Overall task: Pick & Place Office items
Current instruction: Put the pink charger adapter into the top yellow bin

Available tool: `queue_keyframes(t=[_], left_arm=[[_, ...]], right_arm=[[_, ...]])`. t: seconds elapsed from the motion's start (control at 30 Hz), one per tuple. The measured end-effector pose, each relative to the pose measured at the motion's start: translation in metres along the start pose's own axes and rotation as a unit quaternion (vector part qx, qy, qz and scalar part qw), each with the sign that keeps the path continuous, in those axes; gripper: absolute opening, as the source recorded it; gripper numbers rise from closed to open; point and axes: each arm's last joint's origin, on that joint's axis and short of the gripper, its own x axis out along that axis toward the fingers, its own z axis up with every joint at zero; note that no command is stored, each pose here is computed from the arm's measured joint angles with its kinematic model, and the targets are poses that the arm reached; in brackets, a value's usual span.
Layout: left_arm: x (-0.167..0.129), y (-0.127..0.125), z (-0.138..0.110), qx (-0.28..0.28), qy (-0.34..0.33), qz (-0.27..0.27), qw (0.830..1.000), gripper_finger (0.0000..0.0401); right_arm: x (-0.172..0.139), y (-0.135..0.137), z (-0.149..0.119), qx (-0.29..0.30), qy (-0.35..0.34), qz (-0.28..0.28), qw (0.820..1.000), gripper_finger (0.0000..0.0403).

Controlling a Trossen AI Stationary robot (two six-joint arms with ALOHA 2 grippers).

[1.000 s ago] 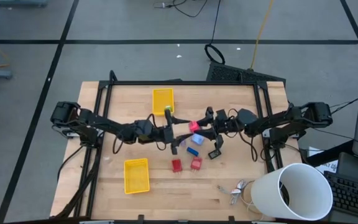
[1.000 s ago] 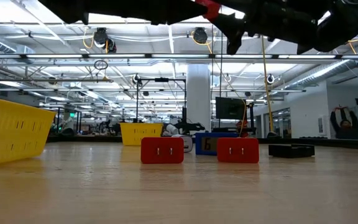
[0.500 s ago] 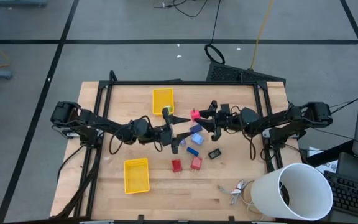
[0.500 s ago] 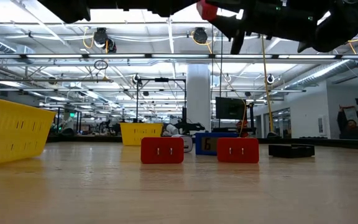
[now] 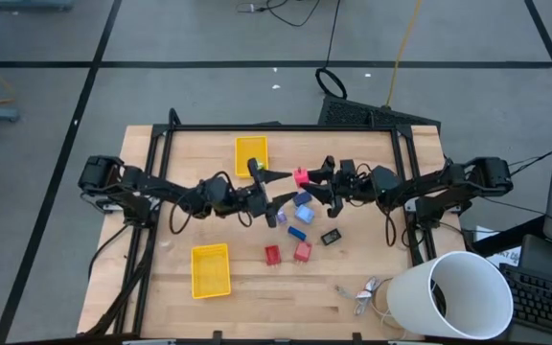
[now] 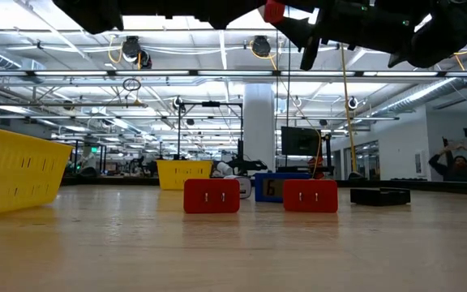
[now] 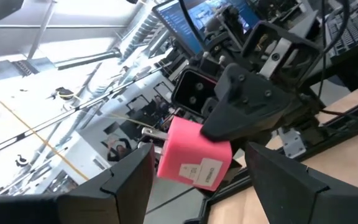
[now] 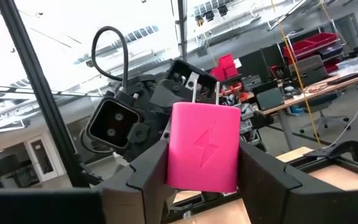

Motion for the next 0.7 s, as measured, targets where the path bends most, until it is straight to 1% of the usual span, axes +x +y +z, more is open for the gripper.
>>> queue_keyframes(t=[0.2, 0.33, 0.5, 0.7], left_arm=[[0.003, 0.001, -0.006, -0.008, -0.005, -0.006, 1.000, 0.0250], [0.003, -0.001, -0.008, 0.012, -0.002, -0.006, 1.000, 0.0250], [0.004, 0.001, -0.008, 0.005, -0.002, 0.000, 1.000, 0.0250], [0.015, 0.003, -0.011, 0.005, 0.001, -0.004, 1.000, 0.0250]], right_arm=[[0.000, 0.000, 0.000, 0.000, 0.000, 0.000, 1.000, 0.0159], [0.000, 0.000, 0.000, 0.000, 0.000, 0.000, 1.000, 0.0157], [0.000, 0.000, 0.000, 0.000, 0.000, 0.000, 1.000, 0.0158], [0.000, 0.000, 0.000, 0.000, 0.001, 0.000, 1.000, 0.0160]])
